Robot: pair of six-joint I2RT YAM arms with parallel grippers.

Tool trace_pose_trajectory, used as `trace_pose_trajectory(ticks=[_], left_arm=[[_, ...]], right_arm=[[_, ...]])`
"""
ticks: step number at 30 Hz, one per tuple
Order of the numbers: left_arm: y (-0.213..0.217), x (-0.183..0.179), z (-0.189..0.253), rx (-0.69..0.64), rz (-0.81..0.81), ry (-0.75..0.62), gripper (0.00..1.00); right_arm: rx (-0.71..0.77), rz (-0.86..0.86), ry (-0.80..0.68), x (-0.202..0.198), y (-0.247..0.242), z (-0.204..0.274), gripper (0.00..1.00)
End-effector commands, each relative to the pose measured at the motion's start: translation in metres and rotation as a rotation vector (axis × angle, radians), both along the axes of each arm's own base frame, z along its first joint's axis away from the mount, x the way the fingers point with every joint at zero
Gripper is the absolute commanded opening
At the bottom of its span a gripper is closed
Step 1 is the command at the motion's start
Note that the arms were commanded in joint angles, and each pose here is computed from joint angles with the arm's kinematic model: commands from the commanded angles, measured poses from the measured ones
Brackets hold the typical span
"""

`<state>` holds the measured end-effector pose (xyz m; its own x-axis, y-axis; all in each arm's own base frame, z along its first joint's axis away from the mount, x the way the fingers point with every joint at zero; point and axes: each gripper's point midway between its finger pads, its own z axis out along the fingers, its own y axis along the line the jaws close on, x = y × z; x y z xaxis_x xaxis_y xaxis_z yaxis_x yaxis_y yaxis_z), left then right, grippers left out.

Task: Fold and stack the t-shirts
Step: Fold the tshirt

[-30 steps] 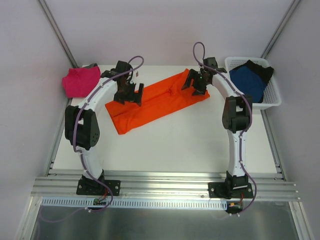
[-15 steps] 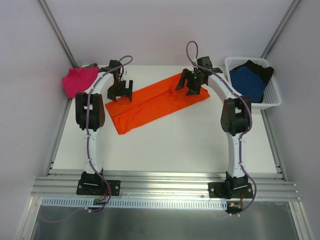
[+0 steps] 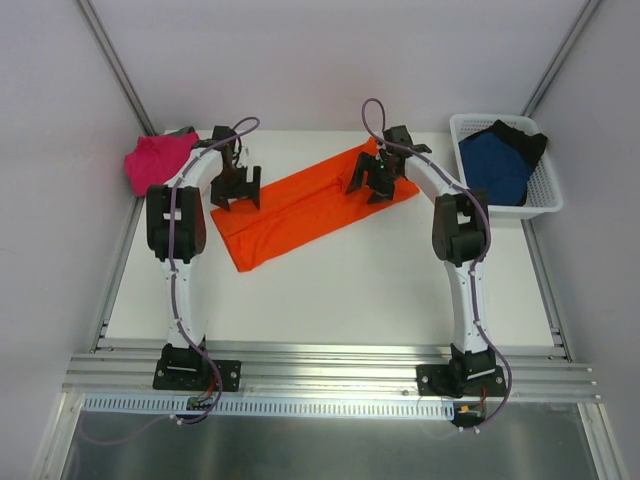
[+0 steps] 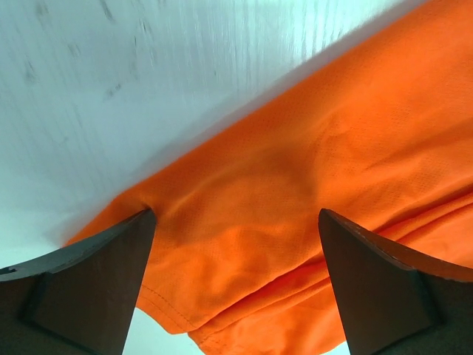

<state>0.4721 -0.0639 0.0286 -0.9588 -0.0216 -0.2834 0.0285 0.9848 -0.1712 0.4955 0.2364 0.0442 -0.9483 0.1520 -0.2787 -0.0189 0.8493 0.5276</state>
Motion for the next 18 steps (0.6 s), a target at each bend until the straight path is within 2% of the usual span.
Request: trace_pose_trajectory(ticks=[1,9,18], left_arm=[[-0.004,-0.025,0.002,-0.027,-0.011,0.061,0.94],[-0.007,-0.063,-0.004,-0.054,-0.013,0.142,0.91],[-0.050,-0.159,-0.004,-0.144,-0.105,0.301,0.87]], right_arm=[[0.006,0.004,-0.040,0.012,0.009,0.006,0.81],[0.030,-0.009,-0.044,0.024,0.011,0.003,0.81],[0.047,-0.038,-0.080,0.044,-0.001,0.009,0.81]])
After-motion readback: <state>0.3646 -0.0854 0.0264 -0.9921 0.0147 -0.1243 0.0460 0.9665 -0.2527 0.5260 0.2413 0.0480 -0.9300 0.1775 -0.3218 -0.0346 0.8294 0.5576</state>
